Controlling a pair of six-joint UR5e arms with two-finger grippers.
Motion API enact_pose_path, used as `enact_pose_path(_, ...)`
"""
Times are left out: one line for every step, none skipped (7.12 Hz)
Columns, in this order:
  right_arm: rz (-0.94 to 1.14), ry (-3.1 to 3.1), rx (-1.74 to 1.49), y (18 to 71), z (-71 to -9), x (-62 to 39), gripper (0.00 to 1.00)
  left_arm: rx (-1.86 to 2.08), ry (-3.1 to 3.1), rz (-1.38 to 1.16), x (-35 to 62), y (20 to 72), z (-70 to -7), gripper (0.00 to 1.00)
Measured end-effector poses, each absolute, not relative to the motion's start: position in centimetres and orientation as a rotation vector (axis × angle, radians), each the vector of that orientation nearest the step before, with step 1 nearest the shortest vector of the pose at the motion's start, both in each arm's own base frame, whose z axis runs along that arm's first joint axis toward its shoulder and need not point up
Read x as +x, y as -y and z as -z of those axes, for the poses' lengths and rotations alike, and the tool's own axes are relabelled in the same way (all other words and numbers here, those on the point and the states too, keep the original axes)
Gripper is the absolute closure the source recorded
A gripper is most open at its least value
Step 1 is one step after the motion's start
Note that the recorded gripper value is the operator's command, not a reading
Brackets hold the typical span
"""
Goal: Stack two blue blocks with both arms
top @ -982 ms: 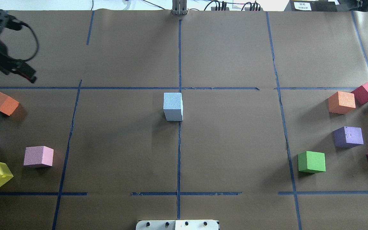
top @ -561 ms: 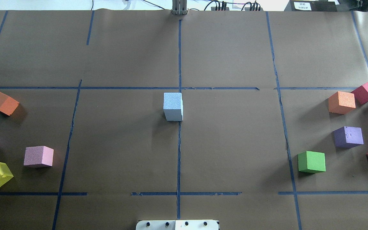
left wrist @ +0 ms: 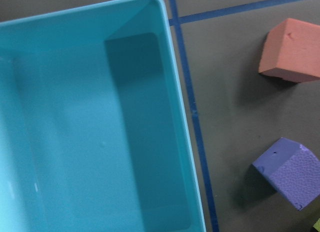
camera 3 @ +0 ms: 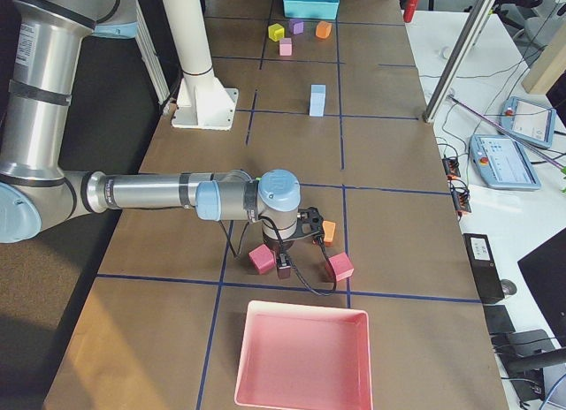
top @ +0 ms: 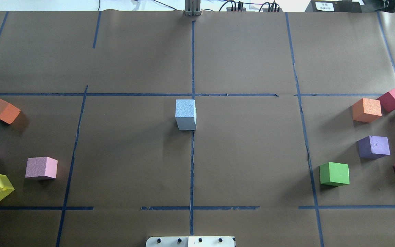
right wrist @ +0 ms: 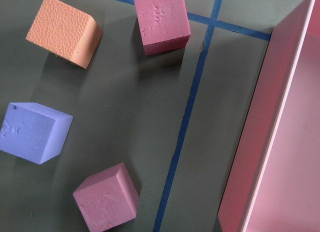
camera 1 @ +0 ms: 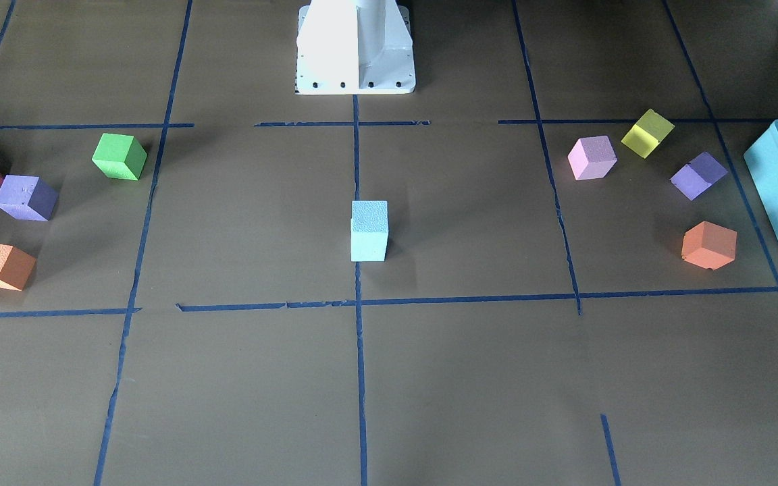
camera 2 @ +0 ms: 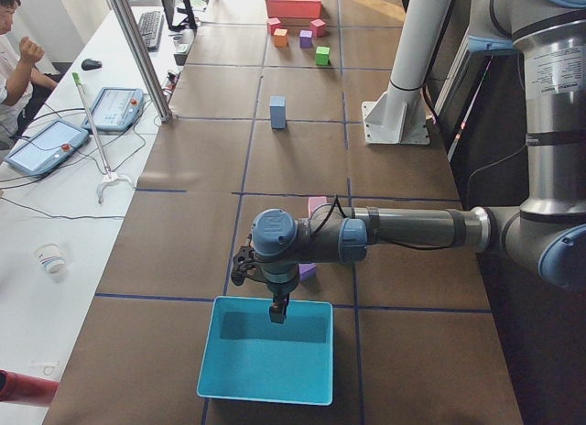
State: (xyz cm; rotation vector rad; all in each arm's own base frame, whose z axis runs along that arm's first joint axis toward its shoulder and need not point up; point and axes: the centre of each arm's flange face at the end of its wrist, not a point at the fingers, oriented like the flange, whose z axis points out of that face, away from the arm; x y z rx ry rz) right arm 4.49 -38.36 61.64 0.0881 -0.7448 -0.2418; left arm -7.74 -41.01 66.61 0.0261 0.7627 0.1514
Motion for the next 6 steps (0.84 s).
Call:
enact_pose_path(0.242,0.745,0.088,38.37,-61.66,4.49,0.00,0.016,-0.748,-0.141,-8.16,40.67,-67.23,0.00)
enact_pose_path(0.242,0.745,0.087,38.37,-61.68,4.48,0.00,0.013,-0.736,-0.140,-8.34,40.62,-67.44,0.00)
enact_pose_path(0.242,0.745,0.087,38.37,-61.68,4.48,0.00,0.016,-0.732,-0.143,-8.38,40.70,-67.31,0.00)
enact_pose_path(0.242,0.746,0.087,38.37,-61.67,4.47,0.00,0.021,-0.730,-0.146,-8.38,40.79,-67.09,0.00)
enact_pose_path(0.242,0.747,0.087,38.37,-61.69,4.46,0.00,0.021,-0.730,-0.146,-8.37,40.75,-67.06,0.00)
enact_pose_path(0.242,0.748,0.087,38.37,-61.70,4.46,0.00,0.019,-0.731,-0.147,-8.34,40.72,-67.18,0.00)
